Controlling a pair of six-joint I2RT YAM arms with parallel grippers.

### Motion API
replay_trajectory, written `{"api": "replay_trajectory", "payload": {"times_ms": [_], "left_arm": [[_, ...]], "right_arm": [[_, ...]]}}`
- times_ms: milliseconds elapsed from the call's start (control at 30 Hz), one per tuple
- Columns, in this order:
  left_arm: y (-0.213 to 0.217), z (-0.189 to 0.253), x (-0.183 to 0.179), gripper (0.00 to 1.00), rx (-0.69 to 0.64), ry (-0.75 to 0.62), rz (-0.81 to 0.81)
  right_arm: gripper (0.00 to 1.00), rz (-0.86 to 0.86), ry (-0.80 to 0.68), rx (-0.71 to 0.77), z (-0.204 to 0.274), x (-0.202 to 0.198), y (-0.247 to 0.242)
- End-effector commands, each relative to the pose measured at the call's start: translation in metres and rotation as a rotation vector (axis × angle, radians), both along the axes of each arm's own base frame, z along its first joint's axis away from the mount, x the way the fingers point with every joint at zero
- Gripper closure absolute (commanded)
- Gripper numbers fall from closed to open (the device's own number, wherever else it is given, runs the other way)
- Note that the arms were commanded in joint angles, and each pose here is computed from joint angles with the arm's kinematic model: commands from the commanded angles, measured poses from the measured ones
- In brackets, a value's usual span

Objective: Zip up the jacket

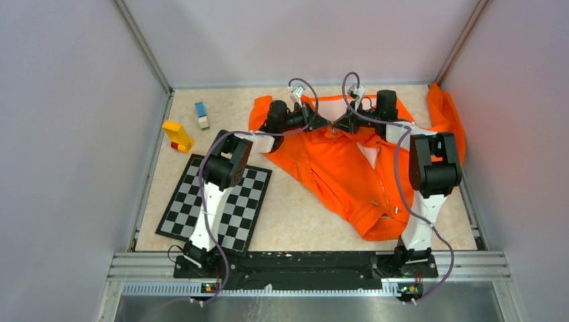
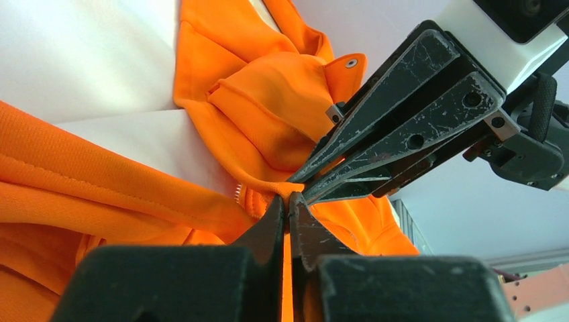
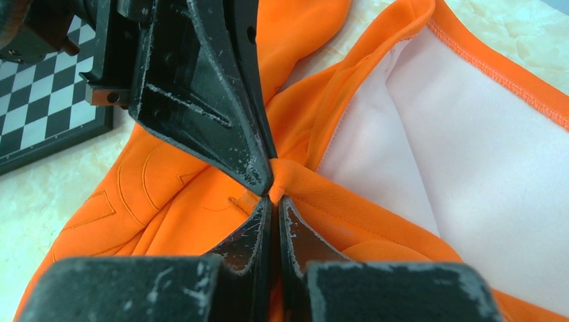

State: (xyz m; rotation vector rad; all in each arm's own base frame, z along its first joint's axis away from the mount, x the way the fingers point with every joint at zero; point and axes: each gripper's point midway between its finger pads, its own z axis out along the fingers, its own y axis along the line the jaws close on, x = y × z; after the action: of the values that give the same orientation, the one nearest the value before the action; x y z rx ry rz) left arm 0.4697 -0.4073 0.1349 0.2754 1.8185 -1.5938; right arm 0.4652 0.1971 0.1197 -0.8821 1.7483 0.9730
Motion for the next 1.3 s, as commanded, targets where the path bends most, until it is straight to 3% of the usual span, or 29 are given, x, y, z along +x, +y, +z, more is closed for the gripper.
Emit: {"api": "replay_trajectory", "payload": {"times_ms": [0,100,267,467,600,700,800,1133,1267], "left_arm": [[-0.009,0.016,0.004,1.0,-0.031,-0.071,-0.012],[-0.009,0.011,0.004,1.0,-0.004,-0.074,-0.02],[-0.007,0.008,-0.002,1.0,0.014,-0.065,-0.049],[0.001,0.015,-0.006,1.0,0.041,-0.061,-0.051],[0.006,0.02,-0.005,1.0,0.047,-0.05,-0.066],[0.01,0.026,-0.003,1.0,0.043,-0.048,-0.068],[0.01,0.028,-0.003,1.0,0.045,-0.039,-0.075],[0.009,0.032,0.0,1.0,0.037,-0.028,-0.091],[0.009,0.034,-0.001,1.0,0.024,-0.019,-0.1]], "right_arm": [[0.92,-0.018,-0.031,0.038,0.012,0.003,0.006],[0.68,-0.162,0.014,0.055,0.019,0.011,-0.002],[0.46,-0.471,0.166,0.126,0.045,0.014,-0.026],[0.43,-0.723,0.238,0.143,0.06,-0.024,-0.058],[0.45,-0.612,0.256,0.156,0.061,-0.055,-0.044],[0.51,-0.381,0.306,0.195,0.053,-0.073,-0.014],[0.56,-0.258,0.374,0.197,0.031,-0.071,0.001],[0.43,-0.315,0.342,0.116,-0.004,-0.044,-0.007],[0.49,-0.275,0.325,0.137,-0.005,-0.032,0.0]]}}
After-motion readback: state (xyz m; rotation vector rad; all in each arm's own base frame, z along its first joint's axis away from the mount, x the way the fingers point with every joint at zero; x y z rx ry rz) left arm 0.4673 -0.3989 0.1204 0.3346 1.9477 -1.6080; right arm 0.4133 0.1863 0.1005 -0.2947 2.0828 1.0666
